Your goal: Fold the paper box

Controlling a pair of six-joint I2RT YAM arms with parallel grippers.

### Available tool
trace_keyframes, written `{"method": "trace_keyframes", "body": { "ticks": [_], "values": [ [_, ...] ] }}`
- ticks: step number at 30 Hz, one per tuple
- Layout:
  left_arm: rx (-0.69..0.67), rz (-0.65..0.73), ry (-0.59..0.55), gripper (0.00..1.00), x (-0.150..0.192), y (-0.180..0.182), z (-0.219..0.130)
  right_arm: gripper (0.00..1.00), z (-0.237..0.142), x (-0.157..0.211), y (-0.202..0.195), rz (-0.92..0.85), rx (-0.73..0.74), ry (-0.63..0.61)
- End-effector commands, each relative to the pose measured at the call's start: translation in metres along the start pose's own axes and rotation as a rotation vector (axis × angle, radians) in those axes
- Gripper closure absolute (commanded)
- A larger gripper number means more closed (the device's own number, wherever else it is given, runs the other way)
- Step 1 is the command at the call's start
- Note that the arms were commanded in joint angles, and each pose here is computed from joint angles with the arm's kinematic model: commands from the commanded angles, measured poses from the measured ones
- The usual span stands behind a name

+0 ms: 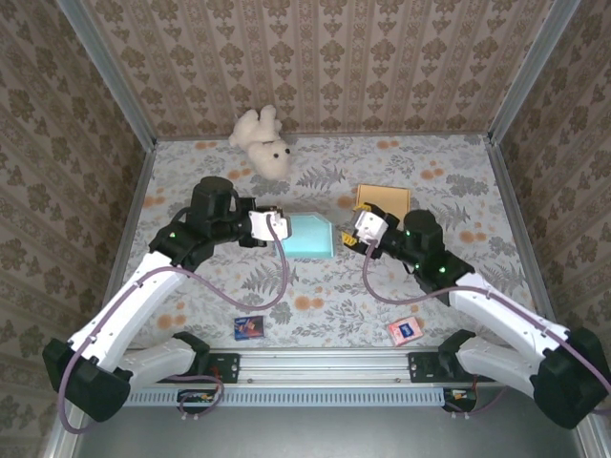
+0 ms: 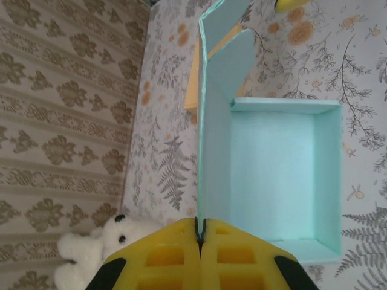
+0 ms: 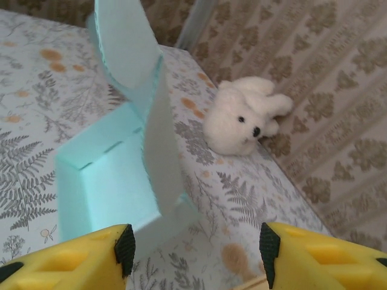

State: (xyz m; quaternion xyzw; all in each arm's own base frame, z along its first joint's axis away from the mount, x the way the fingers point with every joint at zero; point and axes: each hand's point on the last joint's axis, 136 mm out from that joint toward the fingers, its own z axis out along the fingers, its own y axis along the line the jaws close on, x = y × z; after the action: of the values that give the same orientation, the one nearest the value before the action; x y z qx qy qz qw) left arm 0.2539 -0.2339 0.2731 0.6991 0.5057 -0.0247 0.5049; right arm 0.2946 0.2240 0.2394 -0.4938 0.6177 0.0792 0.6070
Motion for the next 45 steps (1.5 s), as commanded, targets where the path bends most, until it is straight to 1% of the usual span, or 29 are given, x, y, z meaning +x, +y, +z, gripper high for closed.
{"method": "trace_keyframes", "body": {
  "ticks": [1, 3, 5, 6, 7, 9, 11, 19, 26, 37, 45],
  "values": [
    [-0.024, 0.104, -0.098, 1.0, -0.01, 0.003, -0.003, 0.43, 0.005, -0.013, 0.015, -0.11, -0.161, -0.031],
    [-0.026, 0.103, -0.1, 1.0, -0.007, 0.002, -0.002, 0.44, 0.008, -0.016, 0.018, -0.131, -0.203, -0.033],
    [-0.018, 0.098, -0.096, 1.0, -0.001, -0.002, 0.0, 0.49, 0.01, -0.016, 0.02, -0.15, -0.239, -0.029],
    [-0.012, 0.096, -0.091, 1.0, 0.002, -0.005, 0.001, 0.49, 0.011, -0.016, 0.021, -0.156, -0.26, -0.024],
    [-0.007, 0.095, -0.085, 1.0, 0.006, -0.007, 0.003, 0.51, 0.012, -0.017, 0.021, -0.161, -0.275, -0.017],
    [-0.005, 0.095, -0.087, 1.0, 0.008, -0.011, 0.004, 0.52, 0.014, -0.02, 0.019, -0.173, -0.289, -0.008],
    [-0.006, 0.096, -0.096, 1.0, 0.008, -0.013, 0.004, 0.58, 0.016, -0.018, 0.021, -0.207, -0.314, 0.0],
    [0.004, 0.118, -0.149, 1.0, -0.006, -0.022, 0.002, 0.58, 0.022, -0.022, 0.023, -0.217, -0.335, -0.015],
    [0.026, 0.147, -0.15, 1.0, -0.01, -0.031, 0.004, 0.59, 0.028, -0.019, 0.031, -0.225, -0.357, 0.0],
    [0.039, 0.163, -0.147, 1.0, -0.011, -0.035, 0.008, 0.59, 0.039, -0.029, 0.057, -0.22, -0.434, -0.055],
    [0.051, 0.176, -0.153, 1.0, -0.013, -0.039, 0.007, 0.64, 0.048, -0.031, 0.063, -0.214, -0.443, -0.058]
  ]
}}
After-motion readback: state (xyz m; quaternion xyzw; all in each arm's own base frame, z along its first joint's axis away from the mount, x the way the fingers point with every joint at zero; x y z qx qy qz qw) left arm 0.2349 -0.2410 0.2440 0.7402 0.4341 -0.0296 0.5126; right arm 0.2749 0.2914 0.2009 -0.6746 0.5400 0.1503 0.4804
